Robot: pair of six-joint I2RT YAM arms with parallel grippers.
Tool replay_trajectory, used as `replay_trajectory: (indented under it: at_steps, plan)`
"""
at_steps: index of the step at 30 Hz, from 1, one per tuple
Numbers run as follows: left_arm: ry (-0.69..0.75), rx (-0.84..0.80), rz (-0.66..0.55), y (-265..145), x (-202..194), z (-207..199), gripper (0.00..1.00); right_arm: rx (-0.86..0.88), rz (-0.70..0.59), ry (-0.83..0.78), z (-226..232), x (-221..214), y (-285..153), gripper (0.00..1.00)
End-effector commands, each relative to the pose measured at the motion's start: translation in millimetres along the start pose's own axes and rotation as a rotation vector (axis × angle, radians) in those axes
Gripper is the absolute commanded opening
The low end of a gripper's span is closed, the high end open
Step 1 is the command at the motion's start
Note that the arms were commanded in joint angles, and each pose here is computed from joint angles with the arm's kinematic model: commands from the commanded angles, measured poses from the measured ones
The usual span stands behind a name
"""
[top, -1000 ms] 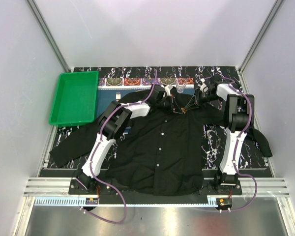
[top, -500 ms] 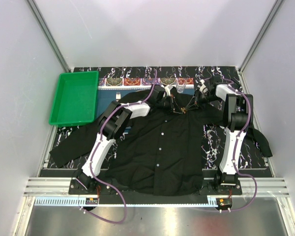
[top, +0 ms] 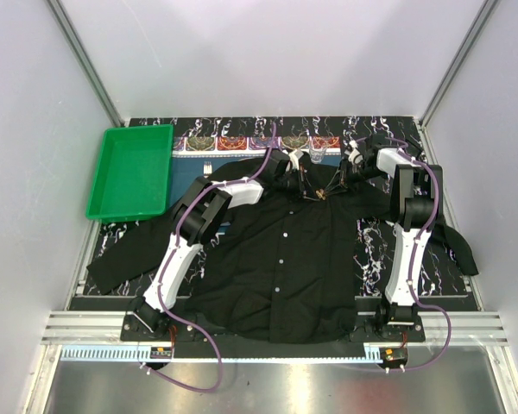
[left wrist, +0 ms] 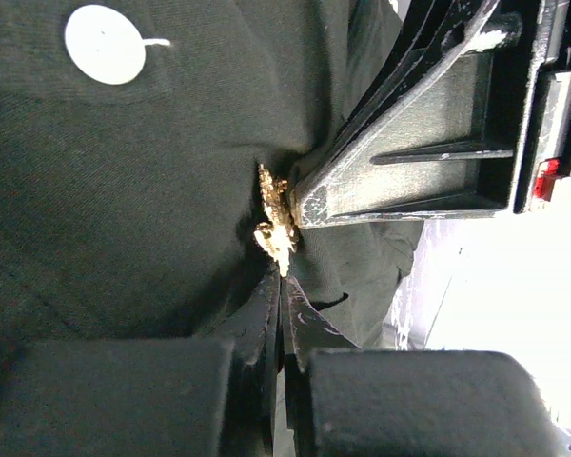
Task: Pin the brooch onto the clothing
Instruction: Pin the brooch to the clothes.
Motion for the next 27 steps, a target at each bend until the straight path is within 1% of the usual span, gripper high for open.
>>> replay_trajectory:
  at_steps: [1, 2, 4, 5, 8, 11, 12, 14, 16, 18, 19, 21, 25, 26, 27]
  plan:
    - [-0.012, 0.007, -0.021, -7, 4, 9, 0.03, -0.027, -0.019, -0.059, 8, 5, -5, 0.17]
    - [-0.040, 0.004, -0.029, -9, 4, 10, 0.03, -0.029, -0.019, -0.061, 8, 4, -5, 0.17]
    - [-0.049, 0.001, -0.038, -10, 3, 14, 0.04, -0.030, -0.024, -0.065, 9, 5, -6, 0.17]
    - [-0.052, -0.001, -0.038, -10, 3, 14, 0.08, -0.032, -0.023, -0.064, 8, 6, -6, 0.17]
    - [-0.053, -0.026, -0.060, -9, 7, 9, 0.15, -0.037, -0.024, -0.070, 7, 6, -6, 0.17]
    - [-0.049, -0.037, -0.066, -8, 11, 6, 0.15, -0.038, -0.020, -0.076, 7, 5, -6, 0.18]
    - [-0.045, -0.044, -0.073, -8, 13, 5, 0.18, -0.042, -0.018, -0.077, 6, 5, -5, 0.18]
    - [-0.047, -0.044, -0.075, -8, 13, 5, 0.19, -0.039, -0.018, -0.081, 6, 5, -5, 0.18]
    - [-0.046, -0.043, -0.078, -9, 12, 5, 0.18, -0.032, -0.015, -0.083, 7, 5, -5, 0.18]
    - [-0.045, -0.044, -0.080, -9, 12, 5, 0.12, -0.015, -0.017, -0.113, 12, 5, -9, 0.18]
    - [-0.047, -0.044, -0.079, -9, 12, 5, 0.05, -0.009, -0.023, -0.129, 14, 5, -12, 0.18]
    - [-0.045, -0.042, -0.075, -8, 11, 7, 0.00, -0.005, -0.046, -0.223, 22, 5, -22, 0.19]
    - [-0.058, -0.037, -0.063, -6, 8, 9, 0.00, -0.039, -0.090, -0.471, 27, 8, -40, 0.19]
    - [-0.058, -0.032, -0.063, -7, 9, 10, 0.00, -0.053, -0.095, -0.572, 25, 9, -43, 0.19]
    - [-0.060, -0.033, -0.062, -7, 9, 10, 0.00, -0.065, -0.103, -0.627, 28, 11, -48, 0.18]
Point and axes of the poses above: each gripper's point midway between its finger pads, its own y axis out along the fingers, its own z axis along the line the jaws close on, x = y × z, the point moved 7 cm from there along -y, back along the fingers, and after that the axes turned 6 degrees about y, right-handed, at the moved point
